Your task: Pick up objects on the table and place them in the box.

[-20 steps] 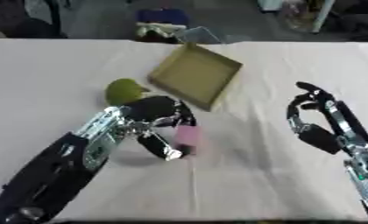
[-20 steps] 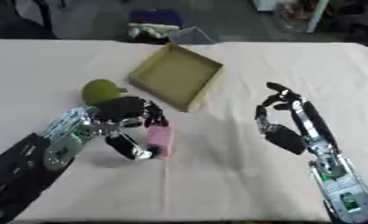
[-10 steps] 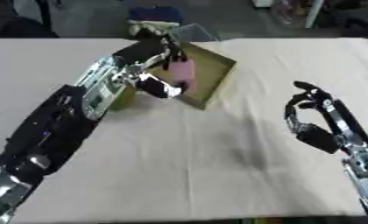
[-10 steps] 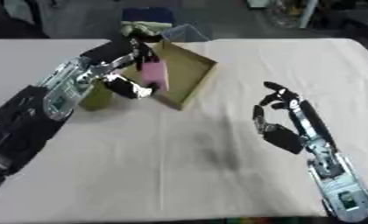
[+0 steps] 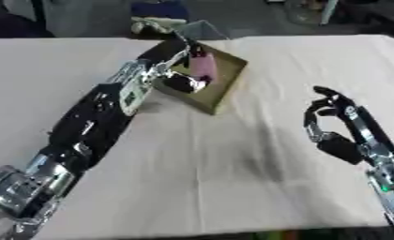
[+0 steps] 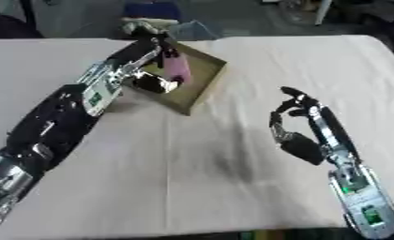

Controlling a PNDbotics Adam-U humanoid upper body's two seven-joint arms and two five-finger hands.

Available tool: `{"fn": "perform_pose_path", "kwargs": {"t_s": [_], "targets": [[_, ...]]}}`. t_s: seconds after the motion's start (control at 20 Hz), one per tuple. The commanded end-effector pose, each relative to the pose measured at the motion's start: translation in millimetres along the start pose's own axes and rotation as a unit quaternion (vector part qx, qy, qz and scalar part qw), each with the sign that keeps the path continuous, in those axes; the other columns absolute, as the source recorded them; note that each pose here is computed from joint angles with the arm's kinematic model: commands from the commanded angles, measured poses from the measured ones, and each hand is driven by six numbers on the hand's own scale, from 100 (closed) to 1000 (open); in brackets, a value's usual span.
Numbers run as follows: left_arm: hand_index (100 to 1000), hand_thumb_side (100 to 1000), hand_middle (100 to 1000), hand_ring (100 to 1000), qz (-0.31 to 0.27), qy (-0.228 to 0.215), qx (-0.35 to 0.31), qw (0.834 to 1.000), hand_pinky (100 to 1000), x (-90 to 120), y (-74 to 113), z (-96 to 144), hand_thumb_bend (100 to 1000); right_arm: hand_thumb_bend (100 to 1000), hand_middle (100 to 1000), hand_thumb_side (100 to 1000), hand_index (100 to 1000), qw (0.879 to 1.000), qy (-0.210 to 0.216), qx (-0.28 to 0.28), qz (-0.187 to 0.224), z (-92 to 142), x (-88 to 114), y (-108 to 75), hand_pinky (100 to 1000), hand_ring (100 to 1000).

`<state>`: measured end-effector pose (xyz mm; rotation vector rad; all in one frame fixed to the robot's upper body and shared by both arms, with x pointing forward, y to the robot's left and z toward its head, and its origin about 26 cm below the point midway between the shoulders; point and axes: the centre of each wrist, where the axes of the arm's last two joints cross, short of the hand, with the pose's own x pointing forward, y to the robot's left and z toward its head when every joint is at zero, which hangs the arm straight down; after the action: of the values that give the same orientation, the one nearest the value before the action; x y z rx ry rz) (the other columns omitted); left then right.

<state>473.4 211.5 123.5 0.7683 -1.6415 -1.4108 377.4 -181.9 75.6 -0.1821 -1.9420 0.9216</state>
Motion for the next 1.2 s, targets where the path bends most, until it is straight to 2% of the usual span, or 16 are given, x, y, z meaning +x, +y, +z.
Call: {"fn": "perform_pose_path", "kwargs": {"t_s": [0.05, 0.1, 0.35, 0.6, 0.7, 0.8, 0.85, 1.0, 1.15, 1.2], "targets": [[722, 369, 566, 553, -0.017, -0.008, 0.009, 1.0, 658, 6.2, 5.9, -8.5, 224, 100, 617, 469, 938, 1.0, -0.017, -0.004, 0.006, -5.5, 7.8, -7.0, 763, 831], [727, 384, 573, 559, -0.021, -0.006, 0.007, 1.0, 659, 7.2, 3.0, -9.0, 204, 100, 617, 468, 938, 1.0, -0.017, -0.003, 0.006, -5.3, 8.0, -6.6, 763, 830], [743, 373, 594, 576, -0.043, 0.018, 0.013, 0.999, 664, 7.4, -6.3, -8.5, 224, 100, 617, 468, 938, 1.0, -0.018, -0.004, 0.006, -5.0, 8.3, -6.5, 763, 831], [756, 368, 608, 588, -0.064, 0.047, 0.03, 0.996, 670, 3.5, -5.3, -7.5, 237, 100, 617, 468, 938, 1.0, -0.017, -0.004, 0.006, -4.9, 8.0, -6.2, 763, 831], [795, 386, 636, 606, -0.069, 0.057, 0.033, 0.995, 684, 1.5, -5.0, -6.8, 265, 100, 617, 468, 938, 1.0, -0.017, -0.004, 0.006, -5.0, 7.9, -6.2, 763, 831], [830, 413, 691, 646, -0.075, 0.066, 0.03, 0.995, 712, -0.4, -5.3, -5.9, 312, 100, 617, 468, 938, 1.0, -0.017, -0.004, 0.006, -5.0, 7.7, -6.2, 763, 831], [855, 487, 728, 676, -0.078, 0.068, 0.026, 0.994, 732, -1.0, -5.1, -5.5, 410, 100, 617, 468, 938, 1.0, -0.016, -0.005, 0.007, -4.9, 7.6, -6.3, 763, 831], [883, 642, 770, 719, -0.085, 0.065, 0.025, 0.994, 767, -1.2, -0.5, -4.1, 624, 100, 617, 468, 938, 1.0, -0.015, -0.005, 0.007, -4.5, 7.1, -6.3, 763, 831], [888, 714, 788, 739, -0.087, 0.051, 0.03, 0.994, 788, 0.4, 9.5, -2.5, 718, 100, 617, 469, 938, 1.0, -0.014, -0.006, 0.008, -3.7, 6.3, -6.7, 763, 830], [888, 714, 788, 739, -0.086, 0.046, 0.033, 0.995, 788, 1.0, 13.8, -1.5, 718, 100, 617, 469, 938, 1.0, -0.013, -0.006, 0.008, -3.4, 6.0, -6.8, 763, 830]]}}
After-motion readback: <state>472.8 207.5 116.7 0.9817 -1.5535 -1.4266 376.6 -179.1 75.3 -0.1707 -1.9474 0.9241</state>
